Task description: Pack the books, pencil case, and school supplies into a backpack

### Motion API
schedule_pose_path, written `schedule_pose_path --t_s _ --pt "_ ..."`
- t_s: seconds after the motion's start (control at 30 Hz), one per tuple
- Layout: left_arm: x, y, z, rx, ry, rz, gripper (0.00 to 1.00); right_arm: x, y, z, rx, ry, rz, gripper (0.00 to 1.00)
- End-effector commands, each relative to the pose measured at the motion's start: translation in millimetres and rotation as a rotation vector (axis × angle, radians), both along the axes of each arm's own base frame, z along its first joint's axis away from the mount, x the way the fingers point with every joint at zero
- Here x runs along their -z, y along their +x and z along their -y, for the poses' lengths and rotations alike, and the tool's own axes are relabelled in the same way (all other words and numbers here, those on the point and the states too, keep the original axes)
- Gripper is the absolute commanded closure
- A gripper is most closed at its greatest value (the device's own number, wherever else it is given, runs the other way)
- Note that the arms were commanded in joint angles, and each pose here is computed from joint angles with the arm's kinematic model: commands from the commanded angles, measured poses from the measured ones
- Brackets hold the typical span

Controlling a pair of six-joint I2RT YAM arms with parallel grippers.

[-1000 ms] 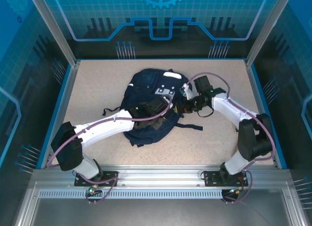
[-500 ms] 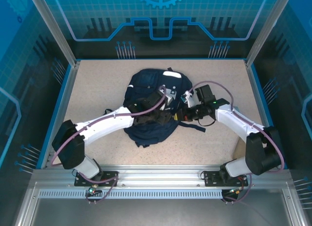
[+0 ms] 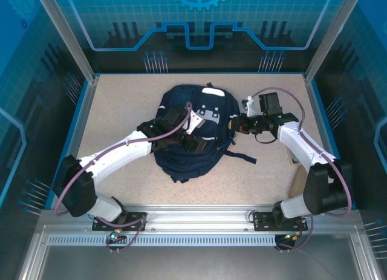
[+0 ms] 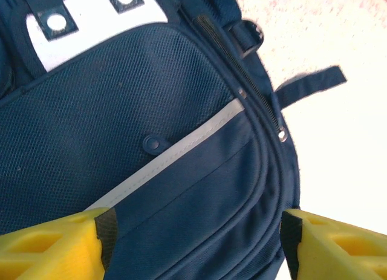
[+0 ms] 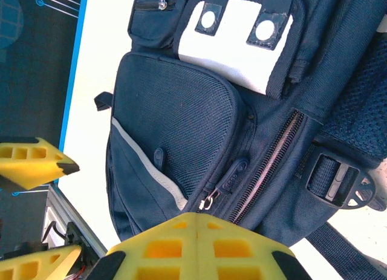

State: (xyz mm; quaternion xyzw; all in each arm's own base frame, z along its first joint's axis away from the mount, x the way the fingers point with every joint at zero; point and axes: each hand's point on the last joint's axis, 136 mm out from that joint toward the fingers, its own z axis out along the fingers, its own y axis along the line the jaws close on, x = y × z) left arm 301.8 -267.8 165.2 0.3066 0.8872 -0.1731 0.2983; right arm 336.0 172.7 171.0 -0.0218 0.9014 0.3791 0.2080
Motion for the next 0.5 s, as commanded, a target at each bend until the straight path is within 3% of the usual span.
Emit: schedule_pose_path --t_s 0.0,0.23,0.47 --pt "12.5 -12.1 2.3 0.135 0.039 -0.059 0.28 0.7 0.8 4.5 0.008 -0.013 -0.023 1.0" --pt "35.9 -28.5 -6.6 0.234 0.141 -0.143 0.25 14.0 -11.6 5.0 0.0 -0.056 -0.071 0.77" --pt "57.3 -11.6 -17.4 0.212 0.267 -0.123 0.3 18.8 -11.5 0.4 0.004 -0.062 -0.086 0.69"
